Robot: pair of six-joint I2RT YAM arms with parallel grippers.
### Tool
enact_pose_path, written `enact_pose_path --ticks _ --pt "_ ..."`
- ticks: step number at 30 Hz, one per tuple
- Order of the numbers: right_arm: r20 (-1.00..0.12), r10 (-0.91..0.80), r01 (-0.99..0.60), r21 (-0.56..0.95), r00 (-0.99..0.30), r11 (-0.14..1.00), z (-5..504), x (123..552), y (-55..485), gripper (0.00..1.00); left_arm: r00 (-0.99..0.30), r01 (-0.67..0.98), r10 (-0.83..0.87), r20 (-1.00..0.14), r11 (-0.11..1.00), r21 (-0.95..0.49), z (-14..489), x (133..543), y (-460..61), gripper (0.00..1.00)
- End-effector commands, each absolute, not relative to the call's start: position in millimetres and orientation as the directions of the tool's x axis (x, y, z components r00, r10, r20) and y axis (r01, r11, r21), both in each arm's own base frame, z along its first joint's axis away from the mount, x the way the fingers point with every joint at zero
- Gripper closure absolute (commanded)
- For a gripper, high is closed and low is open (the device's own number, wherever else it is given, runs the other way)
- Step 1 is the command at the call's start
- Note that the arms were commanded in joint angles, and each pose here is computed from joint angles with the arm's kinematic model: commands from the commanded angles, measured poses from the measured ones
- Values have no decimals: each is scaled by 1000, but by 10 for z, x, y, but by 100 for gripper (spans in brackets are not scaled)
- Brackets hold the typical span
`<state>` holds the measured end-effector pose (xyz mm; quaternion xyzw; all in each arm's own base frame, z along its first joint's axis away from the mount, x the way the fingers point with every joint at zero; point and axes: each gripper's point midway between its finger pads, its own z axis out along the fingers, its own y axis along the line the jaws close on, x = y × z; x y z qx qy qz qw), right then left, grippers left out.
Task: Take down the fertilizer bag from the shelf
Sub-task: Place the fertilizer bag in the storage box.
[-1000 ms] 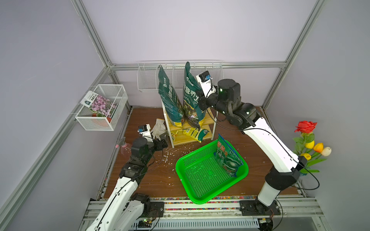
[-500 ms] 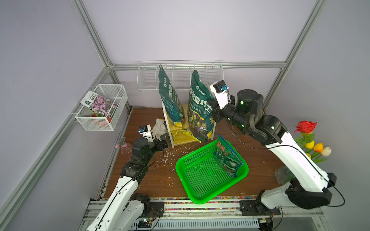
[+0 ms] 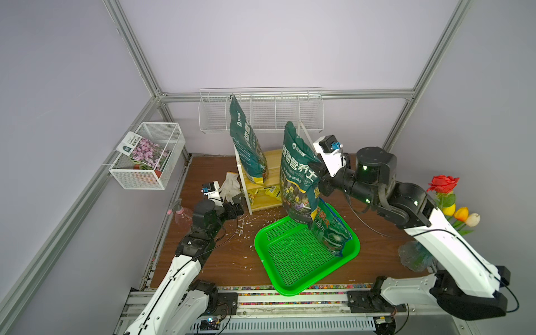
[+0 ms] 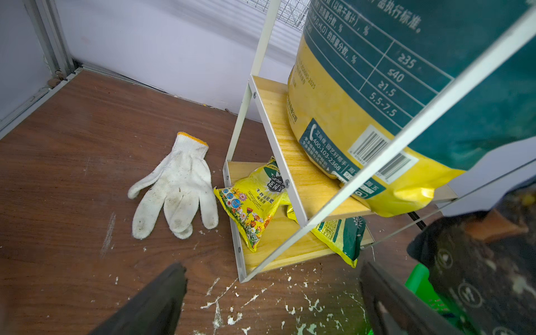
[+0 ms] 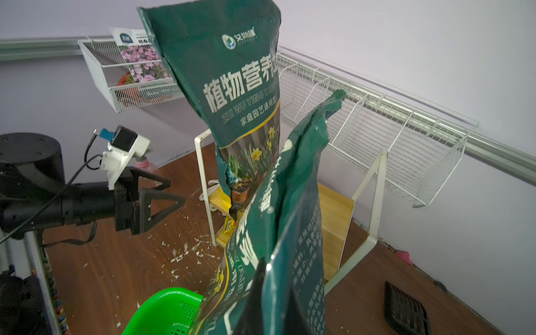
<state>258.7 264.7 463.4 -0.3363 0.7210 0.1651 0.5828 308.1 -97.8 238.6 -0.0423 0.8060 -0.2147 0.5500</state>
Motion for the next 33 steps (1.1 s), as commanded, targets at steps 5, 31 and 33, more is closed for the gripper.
enact_pose_path --ticks 5,31,33 --pt "-997 -16 -661 -58 70 748 5412 2291 2352 100 -421 192 -320 -849 883 -428 2343 3048 -1044 3" --pt "-992 -122 -653 -64 -44 755 4486 2253 2254 100 -682 269 -305 -664 740 -617 2219 2646 -1688 3" --pt "-991 -127 -663 -72 -35 745 4422 2228 2259 100 -695 272 -303 -652 729 -628 2222 2633 -1730 3"
